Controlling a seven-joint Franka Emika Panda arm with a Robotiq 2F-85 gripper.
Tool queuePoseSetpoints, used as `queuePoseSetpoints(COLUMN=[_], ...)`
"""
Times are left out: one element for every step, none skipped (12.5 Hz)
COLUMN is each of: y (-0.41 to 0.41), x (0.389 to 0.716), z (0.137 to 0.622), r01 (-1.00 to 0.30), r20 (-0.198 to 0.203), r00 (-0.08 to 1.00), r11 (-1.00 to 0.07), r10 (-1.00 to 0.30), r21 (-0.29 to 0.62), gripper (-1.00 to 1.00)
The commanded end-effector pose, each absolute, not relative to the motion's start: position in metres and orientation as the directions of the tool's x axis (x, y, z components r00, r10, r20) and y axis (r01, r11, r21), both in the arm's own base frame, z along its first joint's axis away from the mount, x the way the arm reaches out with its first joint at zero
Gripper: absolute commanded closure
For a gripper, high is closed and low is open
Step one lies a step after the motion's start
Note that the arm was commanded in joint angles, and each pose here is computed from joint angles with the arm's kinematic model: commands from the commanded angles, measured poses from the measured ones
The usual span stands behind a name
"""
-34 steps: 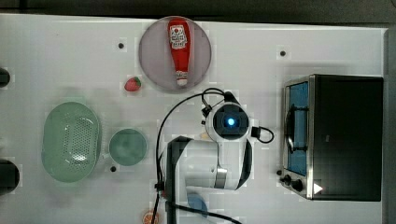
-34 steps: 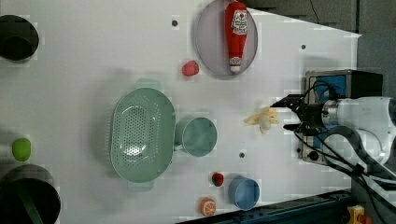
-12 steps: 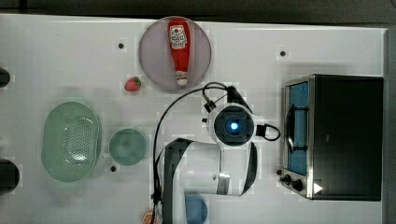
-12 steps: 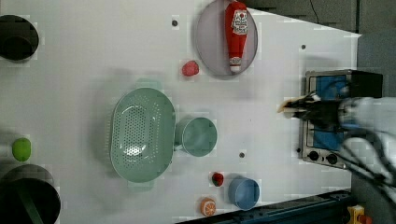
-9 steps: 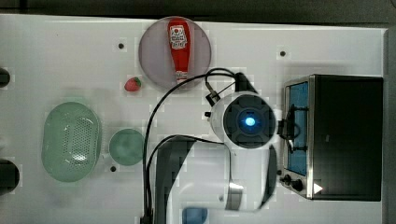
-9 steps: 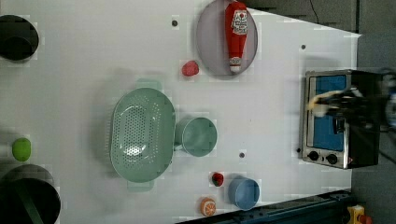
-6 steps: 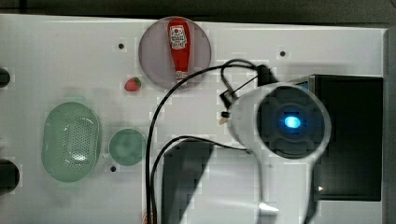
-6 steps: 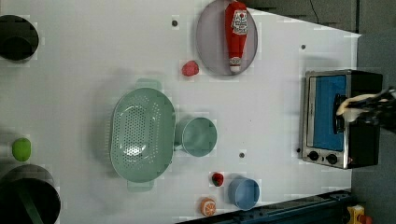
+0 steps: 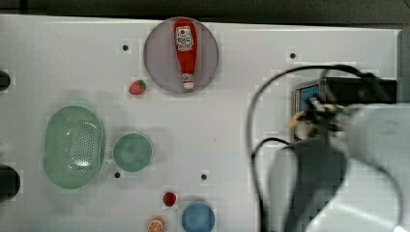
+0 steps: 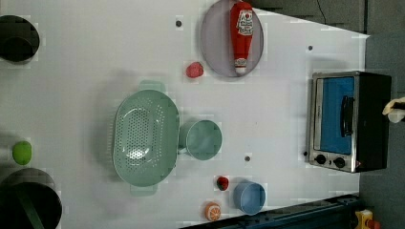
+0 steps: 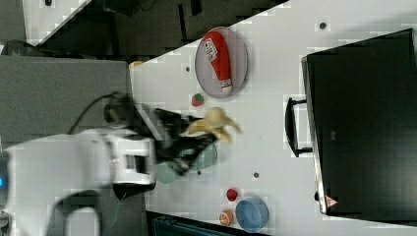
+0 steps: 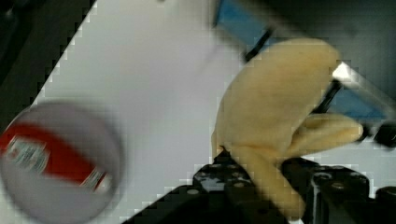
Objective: Pick banana from table and place on oven.
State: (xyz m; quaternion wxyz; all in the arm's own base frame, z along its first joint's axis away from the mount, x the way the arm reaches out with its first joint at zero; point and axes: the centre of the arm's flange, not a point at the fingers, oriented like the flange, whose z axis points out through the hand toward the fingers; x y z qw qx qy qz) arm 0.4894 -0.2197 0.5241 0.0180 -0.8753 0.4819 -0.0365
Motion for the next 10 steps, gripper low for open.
queuePoseSetpoints(y=[-0.286, -0.304, -0.320, -0.333, -0.342, -0.350, -0.359, -0.364, -0.365, -0.364], x=[0.470, 0.469, 0.469, 0.469, 0.469, 0.468, 0.466, 0.467, 0.470, 0.471], z=[0.481, 0.472, 0.461, 0.451, 0.441, 0.431, 0.423, 0.419, 0.418, 0.415], r01=[-0.829, -0.820, -0.801, -0.784, -0.774, -0.780, -0.788, -0.789, -0.785, -0.784], r20=[0.018, 0.048, 0.081, 0.107, 0.110, 0.101, 0.094, 0.096, 0.100, 0.092], r00=[0.559, 0.571, 0.598, 0.621, 0.633, 0.626, 0.614, 0.614, 0.618, 0.619], r11=[-0.559, -0.572, -0.597, -0.618, -0.628, -0.619, -0.605, -0.603, -0.606, -0.607], r10=[-0.829, -0.819, -0.798, -0.777, -0.767, -0.773, -0.783, -0.784, -0.780, -0.780], r21=[-0.008, 0.009, 0.033, 0.056, 0.075, 0.093, 0.111, 0.122, 0.128, 0.131], gripper=[0.49, 0.49, 0.49, 0.49, 0.49, 0.49, 0.49, 0.49, 0.49, 0.49])
